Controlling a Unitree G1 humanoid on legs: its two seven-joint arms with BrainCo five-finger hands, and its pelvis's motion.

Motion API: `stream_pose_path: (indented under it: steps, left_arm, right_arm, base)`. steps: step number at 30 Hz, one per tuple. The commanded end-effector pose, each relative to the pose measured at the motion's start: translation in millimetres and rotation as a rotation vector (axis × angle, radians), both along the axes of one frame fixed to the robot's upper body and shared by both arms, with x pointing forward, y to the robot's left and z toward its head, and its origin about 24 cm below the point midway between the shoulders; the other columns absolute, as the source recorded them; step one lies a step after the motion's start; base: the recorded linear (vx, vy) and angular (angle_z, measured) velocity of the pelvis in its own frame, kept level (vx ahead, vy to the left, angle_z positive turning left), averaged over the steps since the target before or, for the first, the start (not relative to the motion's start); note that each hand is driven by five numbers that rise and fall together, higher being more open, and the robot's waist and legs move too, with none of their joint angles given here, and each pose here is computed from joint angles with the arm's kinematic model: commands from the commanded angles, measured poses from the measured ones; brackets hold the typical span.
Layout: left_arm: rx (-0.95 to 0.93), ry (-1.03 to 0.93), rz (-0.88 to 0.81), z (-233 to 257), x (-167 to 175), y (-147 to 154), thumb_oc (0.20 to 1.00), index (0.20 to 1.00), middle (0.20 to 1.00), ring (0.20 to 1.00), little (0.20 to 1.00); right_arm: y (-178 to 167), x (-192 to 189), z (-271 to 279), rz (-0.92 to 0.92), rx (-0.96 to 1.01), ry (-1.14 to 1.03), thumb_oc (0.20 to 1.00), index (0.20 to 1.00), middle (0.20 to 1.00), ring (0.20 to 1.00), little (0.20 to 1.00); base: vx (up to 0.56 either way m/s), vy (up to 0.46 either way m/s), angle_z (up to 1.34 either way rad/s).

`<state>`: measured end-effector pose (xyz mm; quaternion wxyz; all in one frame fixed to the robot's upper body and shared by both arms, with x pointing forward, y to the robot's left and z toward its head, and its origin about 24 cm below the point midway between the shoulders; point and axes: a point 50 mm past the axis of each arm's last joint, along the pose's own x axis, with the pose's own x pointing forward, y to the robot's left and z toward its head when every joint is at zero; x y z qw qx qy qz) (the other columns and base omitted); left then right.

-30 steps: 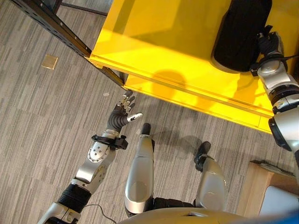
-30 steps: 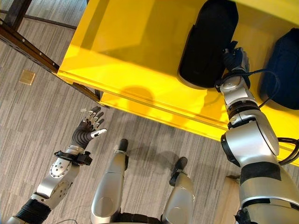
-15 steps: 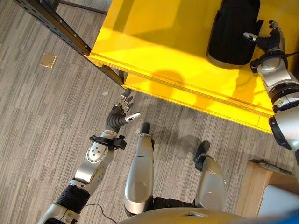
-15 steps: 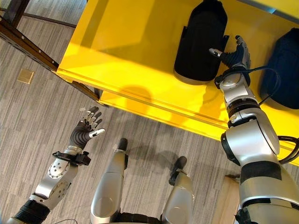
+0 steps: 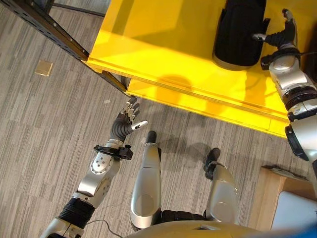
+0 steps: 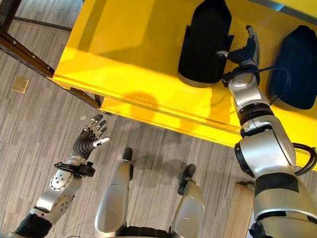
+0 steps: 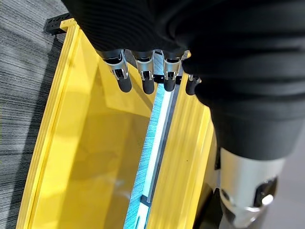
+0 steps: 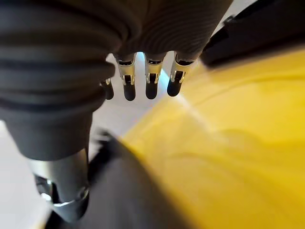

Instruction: Move parts from the plastic box to the shelf.

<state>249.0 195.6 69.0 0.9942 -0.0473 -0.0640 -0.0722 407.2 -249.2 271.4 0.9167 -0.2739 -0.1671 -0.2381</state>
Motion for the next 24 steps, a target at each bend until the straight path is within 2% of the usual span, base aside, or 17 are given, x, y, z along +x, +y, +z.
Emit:
stream_pose_path:
  steps: [1,9,15,20,22,23,24]
  left_arm:
    - [-0.039,-0.115,0.024,22,-8,7,1.0,1.0,1.0,1.0,1.0]
    - [-0.04,-0.126,0.049,22,-8,12,1.0,1.0,1.0,1.0,1.0]
    - [-0.043,-0.125,0.059,21,-8,13,1.0,1.0,1.0,1.0,1.0]
    - [-0.031,-0.118,0.075,18,-9,17,1.0,1.0,1.0,1.0,1.0]
    - [-0.031,-0.113,0.076,17,-10,18,1.0,1.0,1.0,1.0,1.0]
    - [-0.023,-0.094,0.065,12,-12,18,1.0,1.0,1.0,1.0,1.0]
    - [-0.021,-0.093,0.063,12,-13,18,1.0,1.0,1.0,1.0,1.0]
  right_arm:
    - [-17,-17,39,-0.027,-0.031,-0.193,1.0,1.0,1.0,1.0,1.0]
    - [-17,-42,56,0.029,-0.106,-0.356,1.0,1.0,1.0,1.0,1.0]
    - [-21,-61,43,0.054,-0.114,-0.419,1.0,1.0,1.0,1.0,1.0]
    - [-18,-80,7,0.131,-0.073,-0.423,1.0,1.0,1.0,1.0,1.0]
    - [-10,-94,-25,0.201,-0.032,-0.393,1.0,1.0,1.0,1.0,1.0]
    - [-2,-107,-58,0.26,0.027,-0.341,1.0,1.0,1.0,1.0,1.0]
    - [-2,-108,-59,0.258,0.028,-0.339,1.0,1.0,1.0,1.0,1.0]
  base:
    - [0.0,0.005,-0.05]
    - [0.0,0.0,-0.01]
    - [0.01,-0.013,-0.04]
    - [0.02,-0.02,-0.03]
    - [0.06,-0.088,-0.13]
    - [0.06,-0.104,-0.16]
    - [0.1,-0.144,-0.12]
